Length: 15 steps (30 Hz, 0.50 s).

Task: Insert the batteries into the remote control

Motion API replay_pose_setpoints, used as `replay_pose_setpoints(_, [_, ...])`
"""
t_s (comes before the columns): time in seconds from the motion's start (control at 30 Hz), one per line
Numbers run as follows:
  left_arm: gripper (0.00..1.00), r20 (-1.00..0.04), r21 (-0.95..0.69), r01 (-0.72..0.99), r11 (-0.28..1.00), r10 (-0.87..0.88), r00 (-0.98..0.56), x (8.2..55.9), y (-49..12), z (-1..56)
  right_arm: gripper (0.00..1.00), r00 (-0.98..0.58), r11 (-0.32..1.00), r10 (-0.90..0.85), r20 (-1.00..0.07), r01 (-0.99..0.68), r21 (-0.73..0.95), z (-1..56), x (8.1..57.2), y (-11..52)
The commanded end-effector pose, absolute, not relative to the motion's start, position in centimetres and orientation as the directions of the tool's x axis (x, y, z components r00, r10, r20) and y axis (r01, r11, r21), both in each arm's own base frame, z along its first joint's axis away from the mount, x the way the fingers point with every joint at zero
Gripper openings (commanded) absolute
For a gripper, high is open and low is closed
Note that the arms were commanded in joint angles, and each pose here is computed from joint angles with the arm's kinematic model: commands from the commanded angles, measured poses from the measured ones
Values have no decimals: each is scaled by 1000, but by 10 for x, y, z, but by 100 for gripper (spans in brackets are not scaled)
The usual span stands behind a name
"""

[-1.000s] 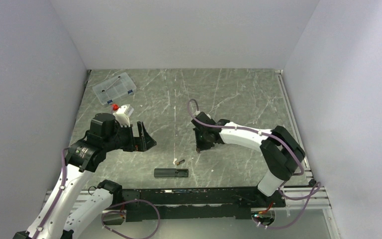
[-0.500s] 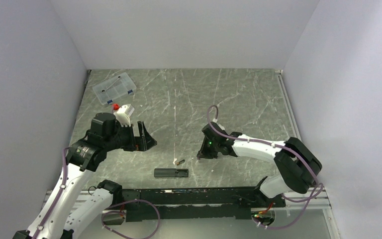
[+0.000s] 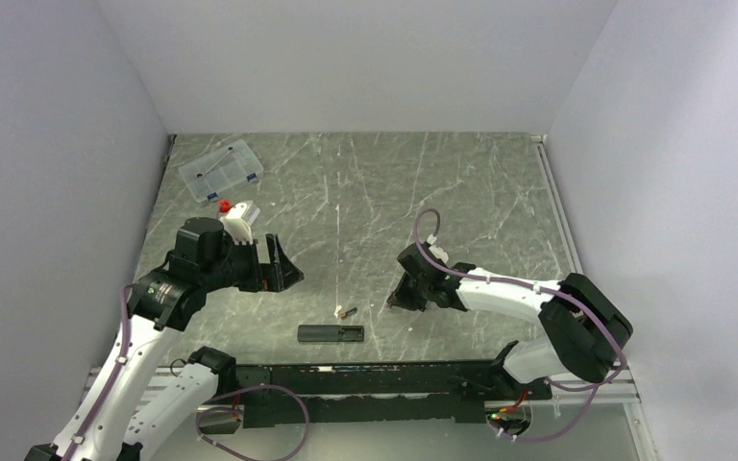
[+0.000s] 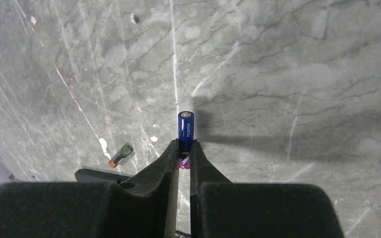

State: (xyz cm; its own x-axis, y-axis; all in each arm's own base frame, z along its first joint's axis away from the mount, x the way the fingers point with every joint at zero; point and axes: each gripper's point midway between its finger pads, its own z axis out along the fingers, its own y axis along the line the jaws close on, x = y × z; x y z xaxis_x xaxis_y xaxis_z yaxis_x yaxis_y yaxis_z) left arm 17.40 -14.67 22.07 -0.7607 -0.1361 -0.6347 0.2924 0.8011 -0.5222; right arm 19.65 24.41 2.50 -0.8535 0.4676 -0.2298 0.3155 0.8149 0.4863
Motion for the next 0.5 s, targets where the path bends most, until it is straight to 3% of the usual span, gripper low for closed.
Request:
replay_pose_setpoints(0.0, [99,-658,-519,331,788,-122,-743,177,-150,225,3,-813,779,526,-249,344,524,32,206,243])
replay_pose_setpoints(0.23, [99,-658,-520,330,788,-124,-742,177,-150,225,20,-812,771,534,-236,354,529,28,203,242])
replay_pose_setpoints(0.47, [99,-659,-520,331,787,-124,-742,177,-150,225,31,-812,772,531,-243,345,534,31,204,242])
